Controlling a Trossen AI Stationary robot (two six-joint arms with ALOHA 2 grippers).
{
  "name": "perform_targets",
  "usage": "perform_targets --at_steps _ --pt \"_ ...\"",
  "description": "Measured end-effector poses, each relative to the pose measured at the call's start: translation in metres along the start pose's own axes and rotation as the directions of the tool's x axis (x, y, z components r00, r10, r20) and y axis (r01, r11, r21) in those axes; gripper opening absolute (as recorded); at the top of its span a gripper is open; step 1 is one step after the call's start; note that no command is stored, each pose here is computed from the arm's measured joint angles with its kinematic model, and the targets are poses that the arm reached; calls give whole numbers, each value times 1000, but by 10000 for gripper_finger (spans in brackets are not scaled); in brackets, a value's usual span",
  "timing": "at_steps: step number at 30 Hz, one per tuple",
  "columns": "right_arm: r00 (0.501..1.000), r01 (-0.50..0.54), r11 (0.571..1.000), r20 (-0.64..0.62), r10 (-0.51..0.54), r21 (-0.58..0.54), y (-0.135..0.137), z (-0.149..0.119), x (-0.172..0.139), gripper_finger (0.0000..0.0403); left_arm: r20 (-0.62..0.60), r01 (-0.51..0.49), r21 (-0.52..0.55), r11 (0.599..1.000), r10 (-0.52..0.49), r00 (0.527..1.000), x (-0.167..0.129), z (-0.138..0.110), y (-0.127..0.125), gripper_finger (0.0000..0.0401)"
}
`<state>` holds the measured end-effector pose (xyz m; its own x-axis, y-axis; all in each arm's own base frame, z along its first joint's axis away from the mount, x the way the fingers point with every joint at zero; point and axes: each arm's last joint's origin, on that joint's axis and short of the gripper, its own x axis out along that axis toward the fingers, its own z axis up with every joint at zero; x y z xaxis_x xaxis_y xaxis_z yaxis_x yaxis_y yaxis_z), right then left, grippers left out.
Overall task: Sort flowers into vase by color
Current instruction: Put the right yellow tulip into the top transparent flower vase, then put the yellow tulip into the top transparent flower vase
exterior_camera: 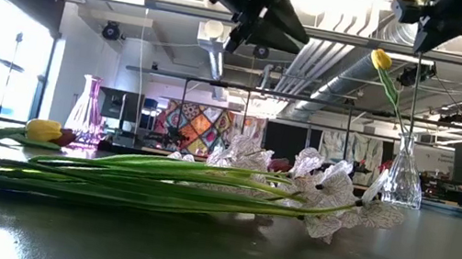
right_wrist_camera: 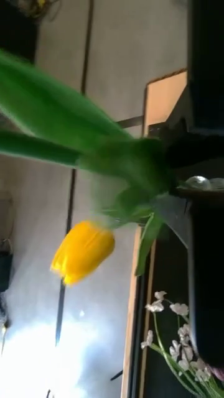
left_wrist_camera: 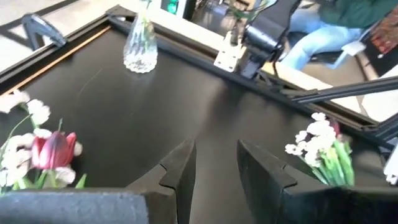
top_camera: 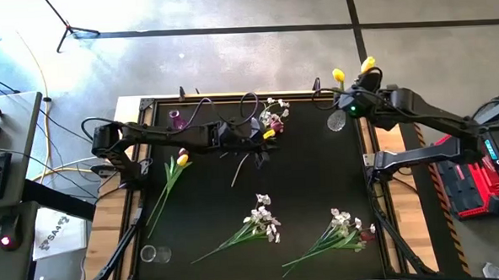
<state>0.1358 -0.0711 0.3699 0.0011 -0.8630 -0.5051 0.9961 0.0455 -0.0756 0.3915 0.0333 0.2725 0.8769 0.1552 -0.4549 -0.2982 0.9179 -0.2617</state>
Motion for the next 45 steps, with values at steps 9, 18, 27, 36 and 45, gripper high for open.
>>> perform_targets --at_steps 9,18,27,36,45 --pt "993 47 997 -113 -41 56 -10 3 14 138 -34 -25 -10 1000 25 999 0 -4 2 103" --pt "991 -27 999 -128 33 48 -14 11 15 190 -44 -59 -11 998 59 997 0 -3 8 103" --pt "960 -273 958 -46 277 83 -36 40 -26 193 -174 -70 60 996 80 981 0 -8 33 103" --pt "808 -579 810 -69 585 96 -36 38 -51 193 -314 -154 34 987 157 936 8 -22 60 103" --pt "719 -680 731 -142 680 56 -17 18 -57 193 -668 -430 -20 903 308 678 -27 -53 68 103"
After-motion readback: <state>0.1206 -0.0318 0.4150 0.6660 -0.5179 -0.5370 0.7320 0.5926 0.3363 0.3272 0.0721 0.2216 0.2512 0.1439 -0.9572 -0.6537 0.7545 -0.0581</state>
